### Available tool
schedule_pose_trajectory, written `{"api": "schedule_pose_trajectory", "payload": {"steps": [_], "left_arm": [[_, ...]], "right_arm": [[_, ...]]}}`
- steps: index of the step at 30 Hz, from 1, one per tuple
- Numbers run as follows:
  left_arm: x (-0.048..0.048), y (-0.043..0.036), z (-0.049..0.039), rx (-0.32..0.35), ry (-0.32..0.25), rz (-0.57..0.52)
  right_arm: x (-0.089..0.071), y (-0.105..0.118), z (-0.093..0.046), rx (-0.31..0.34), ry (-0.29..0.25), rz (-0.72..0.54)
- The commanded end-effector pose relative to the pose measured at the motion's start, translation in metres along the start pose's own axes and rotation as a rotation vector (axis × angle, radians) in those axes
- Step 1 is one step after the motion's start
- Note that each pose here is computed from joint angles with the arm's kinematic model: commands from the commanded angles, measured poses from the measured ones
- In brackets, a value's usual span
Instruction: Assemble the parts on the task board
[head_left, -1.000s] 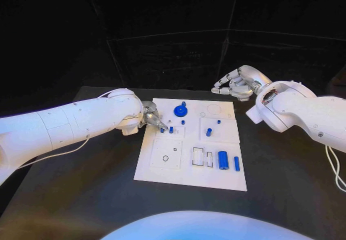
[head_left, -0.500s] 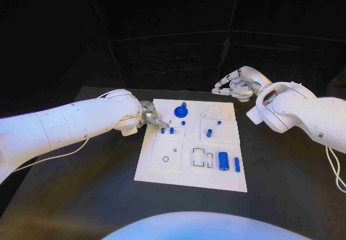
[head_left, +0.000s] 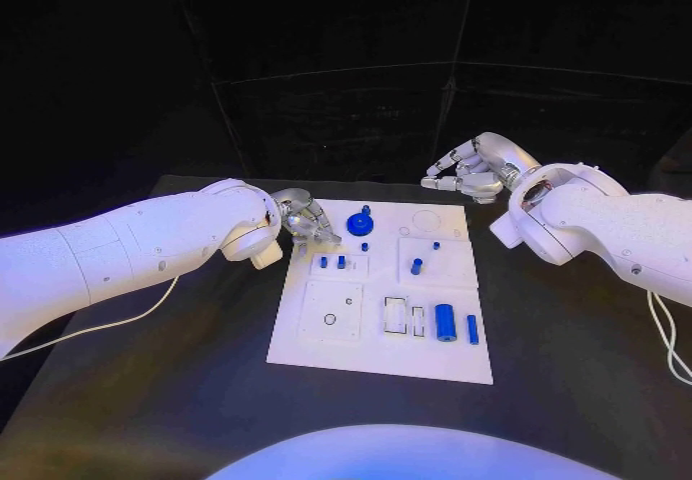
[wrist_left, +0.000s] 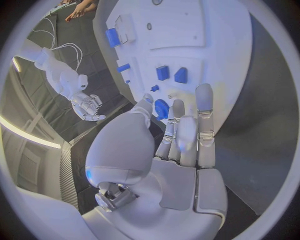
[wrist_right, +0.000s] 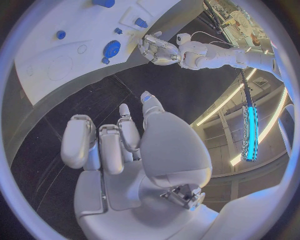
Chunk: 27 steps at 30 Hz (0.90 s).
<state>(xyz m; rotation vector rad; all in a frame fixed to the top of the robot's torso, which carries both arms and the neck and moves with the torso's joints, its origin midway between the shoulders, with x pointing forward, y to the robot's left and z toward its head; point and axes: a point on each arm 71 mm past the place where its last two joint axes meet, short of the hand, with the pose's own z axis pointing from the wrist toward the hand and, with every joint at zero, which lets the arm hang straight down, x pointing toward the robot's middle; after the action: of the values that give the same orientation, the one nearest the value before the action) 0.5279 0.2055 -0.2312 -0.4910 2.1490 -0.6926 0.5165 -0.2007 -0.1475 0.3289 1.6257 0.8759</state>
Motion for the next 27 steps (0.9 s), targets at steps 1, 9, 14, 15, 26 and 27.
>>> {"api": "schedule_pose_trajectory", "payload": {"steps": [1,9,14,15,26,27], "left_arm": [[0.0023,-0.0259,0.0005,0.271,-0.036,0.012],[0.0186,-0.043,0.0067,0.418,-0.074,0.227],[0.0245,-0.0466,0.0135,0.418,-0.097,0.341],[0.0253,-0.0472,0.0147,0.416,-0.101,0.356],[0.0363,-0.0534,0.0295,0.357,-0.101,0.47],[0.0367,-0.0536,0.0303,0.352,-0.099,0.473]], "right_arm": [[0.0,0.002,0.001,-0.013,-0.001,0.002],[0.0,0.003,0.001,-0.011,-0.002,0.003],[0.0,0.003,0.001,-0.012,-0.002,0.003],[0.0,0.003,0.001,-0.012,-0.002,0.003],[0.001,0.004,0.0,-0.016,-0.001,0.004],[0.001,0.004,0.0,-0.017,-0.001,0.004]]}}
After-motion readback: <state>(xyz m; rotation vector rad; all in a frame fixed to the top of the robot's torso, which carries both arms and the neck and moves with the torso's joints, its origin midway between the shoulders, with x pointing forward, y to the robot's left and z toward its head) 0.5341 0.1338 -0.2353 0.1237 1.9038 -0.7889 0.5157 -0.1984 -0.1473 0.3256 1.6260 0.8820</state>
